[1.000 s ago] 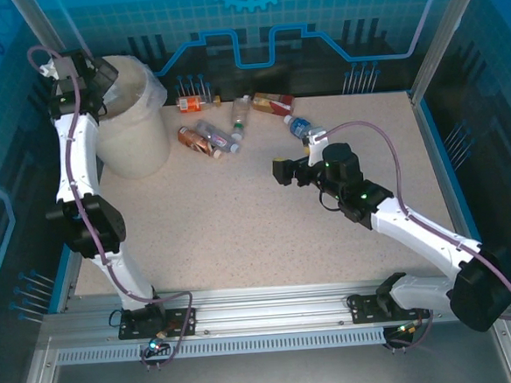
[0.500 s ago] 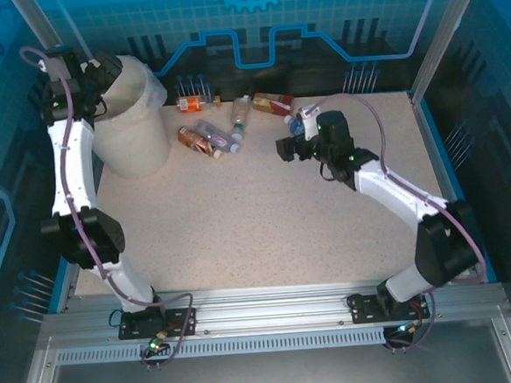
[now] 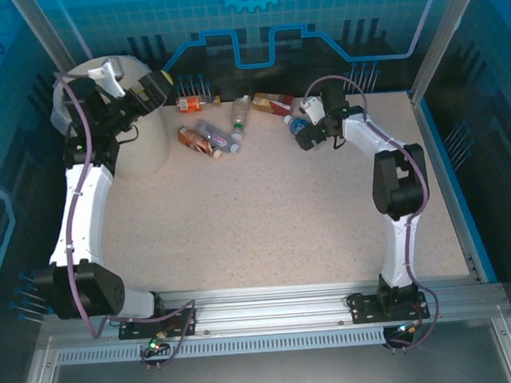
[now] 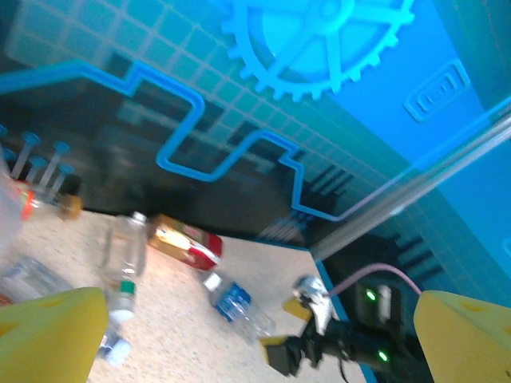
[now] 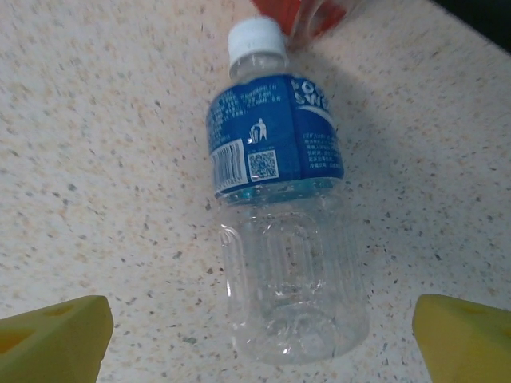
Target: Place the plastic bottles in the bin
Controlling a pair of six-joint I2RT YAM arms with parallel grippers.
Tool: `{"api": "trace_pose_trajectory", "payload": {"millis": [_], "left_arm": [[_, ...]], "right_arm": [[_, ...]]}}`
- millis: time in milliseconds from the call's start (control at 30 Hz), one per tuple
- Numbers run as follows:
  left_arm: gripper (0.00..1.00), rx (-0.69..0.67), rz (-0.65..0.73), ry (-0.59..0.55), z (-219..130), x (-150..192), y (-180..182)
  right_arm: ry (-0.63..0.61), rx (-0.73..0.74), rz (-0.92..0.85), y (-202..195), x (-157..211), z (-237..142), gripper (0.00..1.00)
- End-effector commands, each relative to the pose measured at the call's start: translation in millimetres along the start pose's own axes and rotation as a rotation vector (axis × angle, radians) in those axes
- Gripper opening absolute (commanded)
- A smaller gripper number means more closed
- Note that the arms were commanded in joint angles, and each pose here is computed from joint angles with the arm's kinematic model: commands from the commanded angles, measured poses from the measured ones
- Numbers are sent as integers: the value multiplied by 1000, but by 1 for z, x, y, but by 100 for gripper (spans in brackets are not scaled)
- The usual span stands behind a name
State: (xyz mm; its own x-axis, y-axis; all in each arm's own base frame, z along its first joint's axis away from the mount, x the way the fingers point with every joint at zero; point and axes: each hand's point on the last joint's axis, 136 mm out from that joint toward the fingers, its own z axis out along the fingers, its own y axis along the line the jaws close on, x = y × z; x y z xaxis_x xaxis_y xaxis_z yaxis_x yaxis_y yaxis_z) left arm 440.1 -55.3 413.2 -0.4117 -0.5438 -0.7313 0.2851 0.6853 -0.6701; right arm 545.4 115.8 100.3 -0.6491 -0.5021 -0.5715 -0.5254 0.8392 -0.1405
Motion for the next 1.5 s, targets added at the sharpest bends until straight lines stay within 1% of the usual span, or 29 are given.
{"api": "trace_pose_trajectory", "payload": {"millis": [0,67,133,167,267,367,433,600,667,767,867,967,1033,1167,1267,1367,1467], "left_arm": [[99,119,-12,28,-3,20,-29],[99,118,-24,62,1,37,-29],[99,123,-36,92,5,52,-29],[99,129,-38,103,8,59,-31],[99,144,-40,142,15,79,-32],[99,151,-44,178,23,97,-30],[99,142,-61,189,28,104,-25],[99,144,-80,219,35,117,-23],[99,148,-81,230,38,122,-23],[99,170,-86,261,42,131,-27],[99,213,-75,307,46,143,-35],[99,254,-62,345,48,154,-46],[99,285,-49,369,50,160,-55],[99,300,-30,399,55,173,-62],[99,296,-38,409,62,178,-61],[99,276,-48,415,67,180,-57],[99,281,-56,416,71,182,-57]], "right_arm": [[133,-81,-57,5,25,14,96],[173,-98,-71,5,32,26,95],[184,-100,-84,4,32,28,94],[217,-113,-82,7,43,40,93],[233,-117,-76,8,48,45,88],[228,-111,-69,9,49,45,72],[216,-103,-63,10,48,41,67],[86,-103,-30,25,21,-2,60],[1,-130,11,39,7,-25,56],[-110,-194,79,65,-4,-57,54],[-222,-310,130,101,-17,-91,54],[-336,-485,157,144,-31,-128,54],[-386,-589,161,170,-38,-149,54],[-453,-755,128,216,-50,-182,54],[-467,-864,96,243,-59,-198,54],[-476,-929,69,261,-67,-207,55],[-487,-962,48,272,-73,-211,55]]}}
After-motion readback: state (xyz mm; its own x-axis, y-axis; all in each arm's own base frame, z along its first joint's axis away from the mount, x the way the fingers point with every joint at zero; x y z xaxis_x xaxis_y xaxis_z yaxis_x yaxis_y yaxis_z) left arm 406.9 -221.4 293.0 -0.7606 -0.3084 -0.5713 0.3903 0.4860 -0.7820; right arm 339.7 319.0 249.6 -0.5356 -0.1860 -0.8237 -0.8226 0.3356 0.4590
